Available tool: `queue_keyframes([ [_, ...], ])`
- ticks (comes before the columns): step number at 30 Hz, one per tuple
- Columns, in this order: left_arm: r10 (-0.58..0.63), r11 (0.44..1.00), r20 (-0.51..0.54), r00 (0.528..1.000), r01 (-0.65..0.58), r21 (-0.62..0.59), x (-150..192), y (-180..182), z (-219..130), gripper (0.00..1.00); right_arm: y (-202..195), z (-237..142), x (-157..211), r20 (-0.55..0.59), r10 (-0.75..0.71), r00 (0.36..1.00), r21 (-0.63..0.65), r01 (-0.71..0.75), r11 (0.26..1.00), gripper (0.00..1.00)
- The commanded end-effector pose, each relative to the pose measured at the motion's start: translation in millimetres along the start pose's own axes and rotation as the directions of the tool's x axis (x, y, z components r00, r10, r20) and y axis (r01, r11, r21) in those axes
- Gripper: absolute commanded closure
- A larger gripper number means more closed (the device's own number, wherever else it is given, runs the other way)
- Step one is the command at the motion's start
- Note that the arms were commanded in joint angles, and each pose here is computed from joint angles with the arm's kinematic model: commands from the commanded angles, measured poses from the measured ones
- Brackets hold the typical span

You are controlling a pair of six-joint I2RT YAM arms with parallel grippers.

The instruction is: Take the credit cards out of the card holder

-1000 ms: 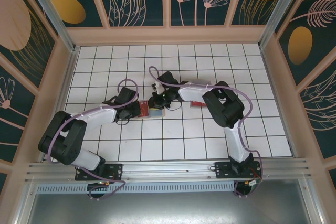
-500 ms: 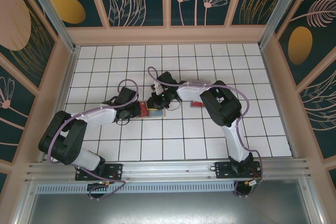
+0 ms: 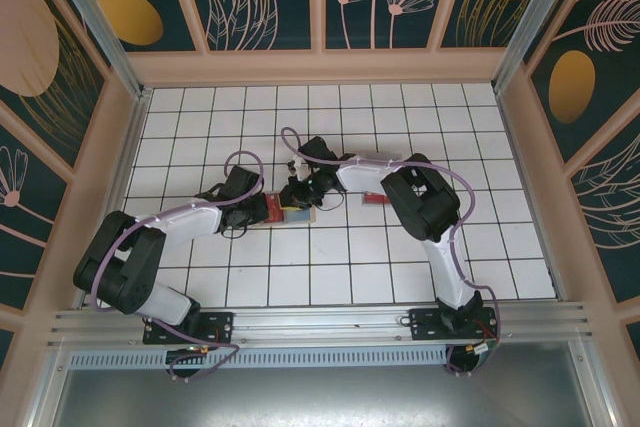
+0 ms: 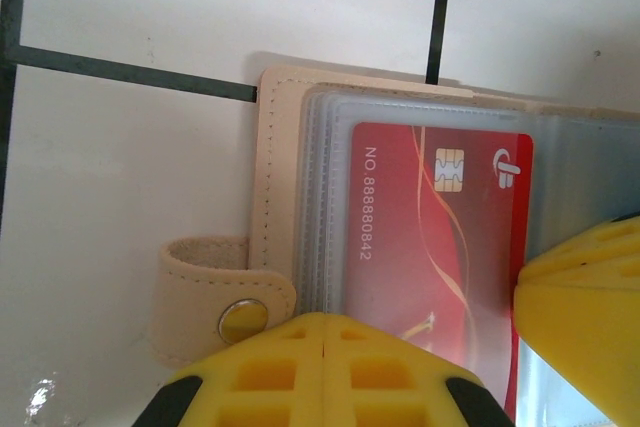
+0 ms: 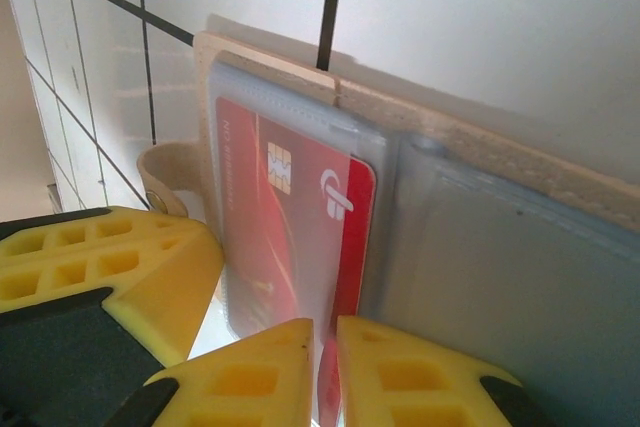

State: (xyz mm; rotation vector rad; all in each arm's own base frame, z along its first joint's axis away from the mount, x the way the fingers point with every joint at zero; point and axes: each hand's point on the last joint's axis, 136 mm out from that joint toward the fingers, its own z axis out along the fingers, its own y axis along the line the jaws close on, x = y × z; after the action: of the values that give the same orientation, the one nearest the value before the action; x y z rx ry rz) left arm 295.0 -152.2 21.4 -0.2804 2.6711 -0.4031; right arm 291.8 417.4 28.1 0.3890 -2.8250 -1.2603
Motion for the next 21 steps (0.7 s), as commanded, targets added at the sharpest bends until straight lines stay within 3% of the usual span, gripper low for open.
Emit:
queue_keyframes([
  [1,-0.013,0.999,-0.052,0.999,0.011,-0.036,14,12,7,0.95,-17,-1,6,-0.012,0.018,1.0,0.102,-0.016,0.995,0.84],
  [14,-0.011,0.999,-0.061,0.998,0.009,-0.035,16,12,9,0.96,-4,-15,-6,0.019,-0.022,1.0,0.088,0.02,0.996,0.85],
  [21,-0.008,1.0,-0.063,0.998,0.007,-0.029,16,10,9,0.96,12,-22,-10,0.036,-0.026,0.999,0.037,0.025,0.999,0.79],
])
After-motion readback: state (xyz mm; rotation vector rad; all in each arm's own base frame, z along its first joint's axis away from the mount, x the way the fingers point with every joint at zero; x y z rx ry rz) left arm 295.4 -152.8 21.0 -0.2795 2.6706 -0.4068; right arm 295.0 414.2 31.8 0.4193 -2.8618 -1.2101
